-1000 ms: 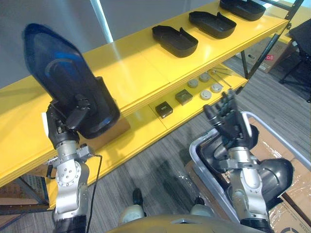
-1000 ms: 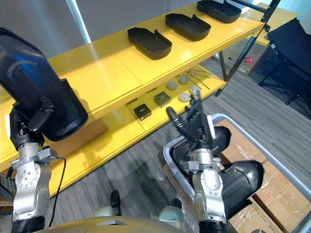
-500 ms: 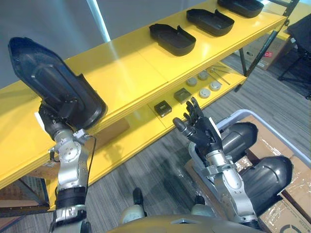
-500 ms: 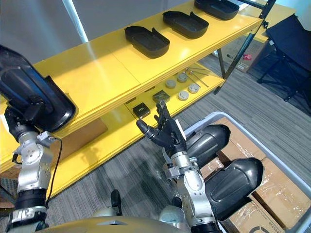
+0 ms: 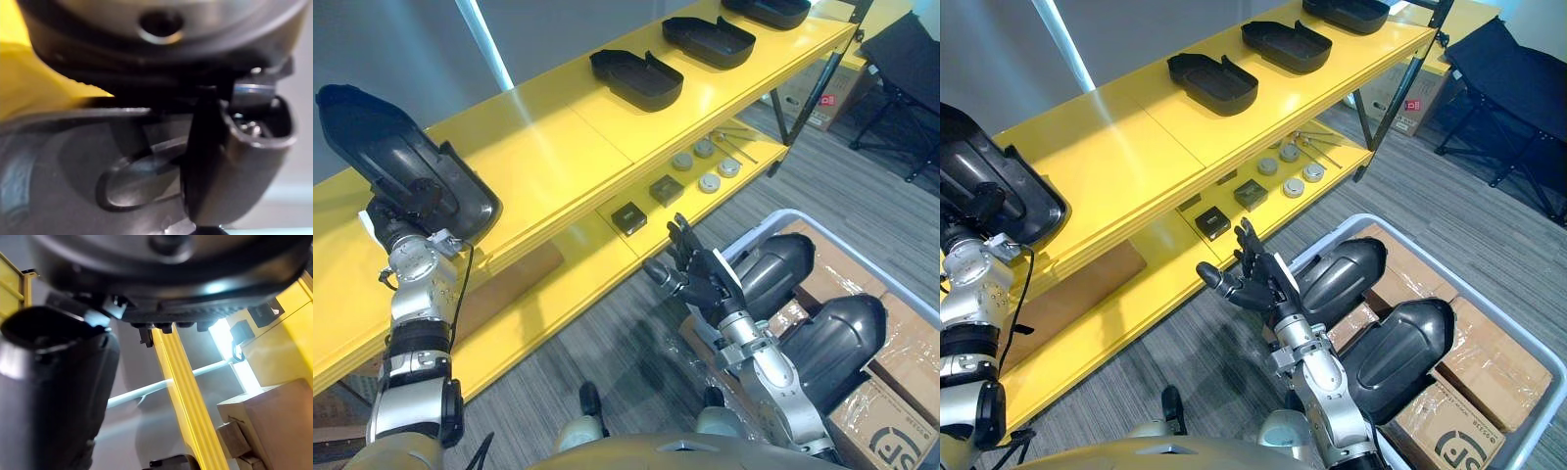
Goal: Walk over and take three plastic housings, then place them on the shelf
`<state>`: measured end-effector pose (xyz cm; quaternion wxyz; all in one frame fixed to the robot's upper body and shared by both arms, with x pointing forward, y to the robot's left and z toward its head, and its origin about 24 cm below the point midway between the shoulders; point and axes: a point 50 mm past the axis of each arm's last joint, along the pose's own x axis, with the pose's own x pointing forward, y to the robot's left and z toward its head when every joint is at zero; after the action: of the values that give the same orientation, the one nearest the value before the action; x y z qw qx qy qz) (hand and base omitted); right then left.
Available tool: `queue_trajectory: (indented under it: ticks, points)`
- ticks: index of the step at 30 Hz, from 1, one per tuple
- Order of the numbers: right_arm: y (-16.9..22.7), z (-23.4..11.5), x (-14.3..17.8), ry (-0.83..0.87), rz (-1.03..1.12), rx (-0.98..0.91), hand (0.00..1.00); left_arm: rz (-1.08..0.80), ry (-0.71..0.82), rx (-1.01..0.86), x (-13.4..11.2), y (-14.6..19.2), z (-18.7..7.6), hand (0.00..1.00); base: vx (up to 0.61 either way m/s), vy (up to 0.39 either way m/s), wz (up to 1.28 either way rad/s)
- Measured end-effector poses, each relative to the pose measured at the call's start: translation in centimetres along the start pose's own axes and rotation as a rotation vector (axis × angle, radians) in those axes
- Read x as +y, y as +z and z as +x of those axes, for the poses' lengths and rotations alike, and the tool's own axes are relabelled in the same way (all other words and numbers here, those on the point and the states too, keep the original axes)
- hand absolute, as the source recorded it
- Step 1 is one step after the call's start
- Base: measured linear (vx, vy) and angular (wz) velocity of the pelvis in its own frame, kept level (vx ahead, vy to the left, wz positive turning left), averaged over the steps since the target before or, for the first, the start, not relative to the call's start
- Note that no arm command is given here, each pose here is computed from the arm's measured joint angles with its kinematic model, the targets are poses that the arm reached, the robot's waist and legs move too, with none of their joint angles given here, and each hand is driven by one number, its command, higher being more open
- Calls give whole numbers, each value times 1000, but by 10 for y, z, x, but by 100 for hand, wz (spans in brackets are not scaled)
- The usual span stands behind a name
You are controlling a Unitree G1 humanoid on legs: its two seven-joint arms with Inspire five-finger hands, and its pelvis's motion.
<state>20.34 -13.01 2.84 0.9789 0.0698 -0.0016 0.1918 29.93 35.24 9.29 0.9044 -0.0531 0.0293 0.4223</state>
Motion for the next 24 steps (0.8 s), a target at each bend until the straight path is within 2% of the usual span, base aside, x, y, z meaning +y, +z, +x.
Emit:
queue_trajectory:
  ticks: [1, 9, 18, 24]
  points:
    - [-1, 0, 0, 3, -1, 7, 100, 8, 11, 12, 1, 3, 4, 100, -16, -5, -8]
    - [7, 5, 14, 56, 7, -20, 100, 81, 118, 87, 20, 17, 23, 100, -10, -1, -8]
    - [13, 10, 16, 47, 3, -46, 100, 119, 101, 72, 17, 38, 30, 100, 0, 0, -1]
    - [14, 11, 16, 32, 10, -49, 100, 123, 87, 86, 18, 41, 33, 100, 0, 0, 0]
